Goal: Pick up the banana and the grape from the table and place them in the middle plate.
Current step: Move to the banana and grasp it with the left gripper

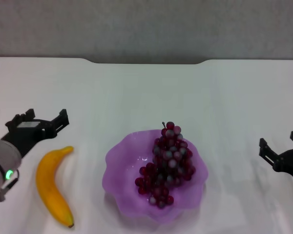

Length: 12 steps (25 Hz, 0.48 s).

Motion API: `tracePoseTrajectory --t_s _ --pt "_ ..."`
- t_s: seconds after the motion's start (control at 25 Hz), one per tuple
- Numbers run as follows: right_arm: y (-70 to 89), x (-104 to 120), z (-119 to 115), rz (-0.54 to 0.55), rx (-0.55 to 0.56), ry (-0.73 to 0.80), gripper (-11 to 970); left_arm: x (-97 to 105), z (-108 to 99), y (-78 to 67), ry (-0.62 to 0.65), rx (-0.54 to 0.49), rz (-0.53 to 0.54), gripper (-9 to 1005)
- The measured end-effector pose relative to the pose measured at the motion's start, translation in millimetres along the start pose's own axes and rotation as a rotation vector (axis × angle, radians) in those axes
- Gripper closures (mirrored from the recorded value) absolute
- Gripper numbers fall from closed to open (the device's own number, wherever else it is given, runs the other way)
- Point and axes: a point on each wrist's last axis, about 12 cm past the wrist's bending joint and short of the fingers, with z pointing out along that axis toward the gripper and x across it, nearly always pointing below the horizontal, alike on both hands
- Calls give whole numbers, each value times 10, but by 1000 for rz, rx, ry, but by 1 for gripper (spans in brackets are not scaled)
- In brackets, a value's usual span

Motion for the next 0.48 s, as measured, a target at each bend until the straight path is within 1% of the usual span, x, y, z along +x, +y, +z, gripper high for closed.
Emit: tracePoseTrajectory --t_s 0.08,0.16,0.28,0.32,0.48 --pt "18 0 15 -3 -7 8 65 -68 -82 10 39 25 -10 114" --pt "15 11 15 -1 -5 18 65 -96 -105 42 71 39 -21 114" --pt "15 23 17 3 -3 30 65 -118 -84 132 119 38 -17 114" --pt "15 24 17 3 -3 31 65 -131 -65 150 153 50 -8 114" --pt "3 33 13 1 -1 36 65 -231 14 198 240 64 58 114"
